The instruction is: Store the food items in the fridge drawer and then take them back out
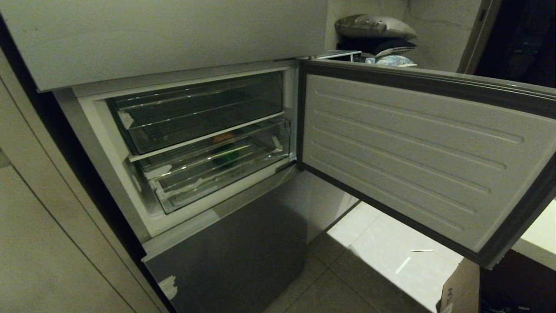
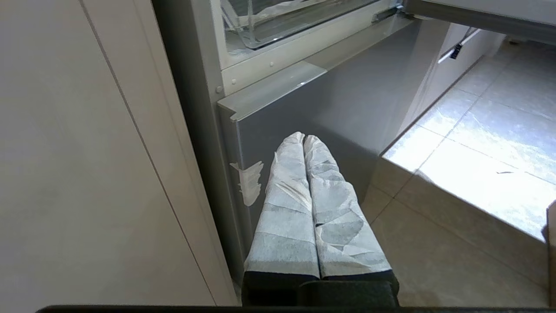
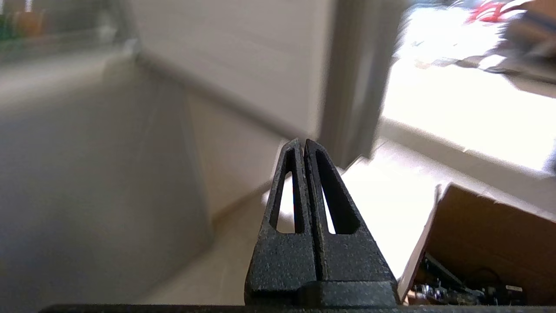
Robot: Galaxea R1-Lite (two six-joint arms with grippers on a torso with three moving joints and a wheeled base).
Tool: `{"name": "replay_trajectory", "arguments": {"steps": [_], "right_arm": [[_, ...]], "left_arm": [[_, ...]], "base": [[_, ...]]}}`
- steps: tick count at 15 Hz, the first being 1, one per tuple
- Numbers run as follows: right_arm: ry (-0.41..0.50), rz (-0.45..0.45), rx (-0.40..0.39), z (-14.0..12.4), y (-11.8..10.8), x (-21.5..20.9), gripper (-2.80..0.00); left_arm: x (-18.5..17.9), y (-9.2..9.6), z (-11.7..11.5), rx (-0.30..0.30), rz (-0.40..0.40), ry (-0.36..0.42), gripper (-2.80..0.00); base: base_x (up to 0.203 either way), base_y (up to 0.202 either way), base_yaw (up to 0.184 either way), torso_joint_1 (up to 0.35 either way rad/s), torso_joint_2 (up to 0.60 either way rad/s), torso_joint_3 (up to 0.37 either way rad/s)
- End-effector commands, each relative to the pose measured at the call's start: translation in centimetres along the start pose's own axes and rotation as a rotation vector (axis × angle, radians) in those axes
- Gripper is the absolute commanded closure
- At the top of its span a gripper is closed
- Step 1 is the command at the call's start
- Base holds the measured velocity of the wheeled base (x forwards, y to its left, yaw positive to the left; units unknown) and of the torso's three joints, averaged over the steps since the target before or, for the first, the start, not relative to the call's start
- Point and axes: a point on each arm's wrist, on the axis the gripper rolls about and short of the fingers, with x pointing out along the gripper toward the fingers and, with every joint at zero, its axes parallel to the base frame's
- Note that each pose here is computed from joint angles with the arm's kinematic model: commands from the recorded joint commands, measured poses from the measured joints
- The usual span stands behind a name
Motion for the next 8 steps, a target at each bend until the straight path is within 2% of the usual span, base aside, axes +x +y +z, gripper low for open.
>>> {"name": "replay_trajectory", "arguments": {"steps": [1,3,5,8], "right_arm": [[-0.033,-0.079,0.063,4.3,0.0,0.9,0.0],[-0.02,-0.196,0.135,7.2,0.1,2.5,0.0],[-0.01,-0.391,0.205,9.1,-0.1,4.4,0.0],[-0.034,-0.596,0.239,10.7,-1.8,6.7,0.0]], "left_arm": [[0.0,0.0,0.0,0.0,-0.001,-0.002,0.0],[0.0,0.0,0.0,0.0,-0.001,0.0,0.0],[0.0,0.0,0.0,0.0,0.0,0.0,0.0],[0.0,0.0,0.0,0.0,0.0,0.0,0.0]], "base": [[0.0,0.0,0.0,0.0,0.0,0.0],[0.0,0.0,0.0,0.0,0.0,0.0],[0.0,0.0,0.0,0.0,0.0,0.0],[0.0,0.0,0.0,0.0,0.0,0.0]]}}
